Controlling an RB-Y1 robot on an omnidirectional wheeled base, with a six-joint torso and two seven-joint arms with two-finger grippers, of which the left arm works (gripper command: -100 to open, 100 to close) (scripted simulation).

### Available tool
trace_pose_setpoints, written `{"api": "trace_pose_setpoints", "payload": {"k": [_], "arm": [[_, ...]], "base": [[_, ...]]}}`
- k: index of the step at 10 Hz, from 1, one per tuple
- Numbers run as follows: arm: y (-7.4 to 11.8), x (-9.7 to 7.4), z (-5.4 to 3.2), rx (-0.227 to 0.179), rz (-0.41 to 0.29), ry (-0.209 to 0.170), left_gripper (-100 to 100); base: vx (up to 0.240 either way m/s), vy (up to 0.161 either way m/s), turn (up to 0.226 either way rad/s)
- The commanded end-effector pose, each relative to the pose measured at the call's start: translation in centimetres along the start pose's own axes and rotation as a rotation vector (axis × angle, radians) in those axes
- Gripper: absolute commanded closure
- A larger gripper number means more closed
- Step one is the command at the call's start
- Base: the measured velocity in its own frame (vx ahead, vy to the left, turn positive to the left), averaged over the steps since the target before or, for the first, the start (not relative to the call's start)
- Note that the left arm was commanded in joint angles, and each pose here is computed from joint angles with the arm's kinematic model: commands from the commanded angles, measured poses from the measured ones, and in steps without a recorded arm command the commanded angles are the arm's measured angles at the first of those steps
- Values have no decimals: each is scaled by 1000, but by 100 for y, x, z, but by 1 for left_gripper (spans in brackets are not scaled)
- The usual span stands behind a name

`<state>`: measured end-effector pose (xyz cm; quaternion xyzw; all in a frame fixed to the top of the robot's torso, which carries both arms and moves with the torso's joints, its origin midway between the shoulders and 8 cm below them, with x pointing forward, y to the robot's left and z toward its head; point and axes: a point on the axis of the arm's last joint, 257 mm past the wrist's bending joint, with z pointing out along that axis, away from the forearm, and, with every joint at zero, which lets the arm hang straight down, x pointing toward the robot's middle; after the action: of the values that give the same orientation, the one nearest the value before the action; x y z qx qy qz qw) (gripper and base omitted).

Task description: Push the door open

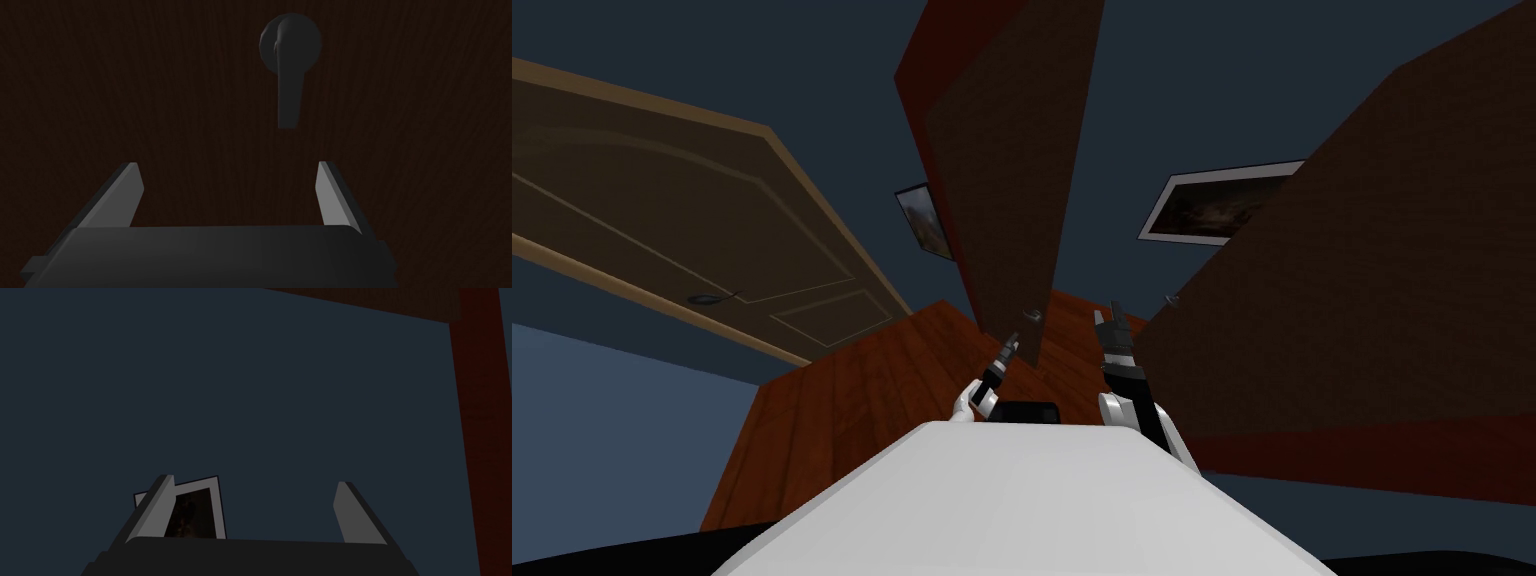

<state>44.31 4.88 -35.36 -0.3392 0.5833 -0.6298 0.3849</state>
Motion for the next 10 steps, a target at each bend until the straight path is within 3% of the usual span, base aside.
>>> {"api": "trace_pose_setpoints", "payload": {"k": [1, 9, 10], "arm": [[67, 53, 4, -15, -5, 13, -100], [347, 277, -26, -83, -23, 66, -100], [327, 263, -25, -78, -21, 61, -100]], "base": [[71, 38, -13], [75, 32, -17], [42, 22, -6]]}}
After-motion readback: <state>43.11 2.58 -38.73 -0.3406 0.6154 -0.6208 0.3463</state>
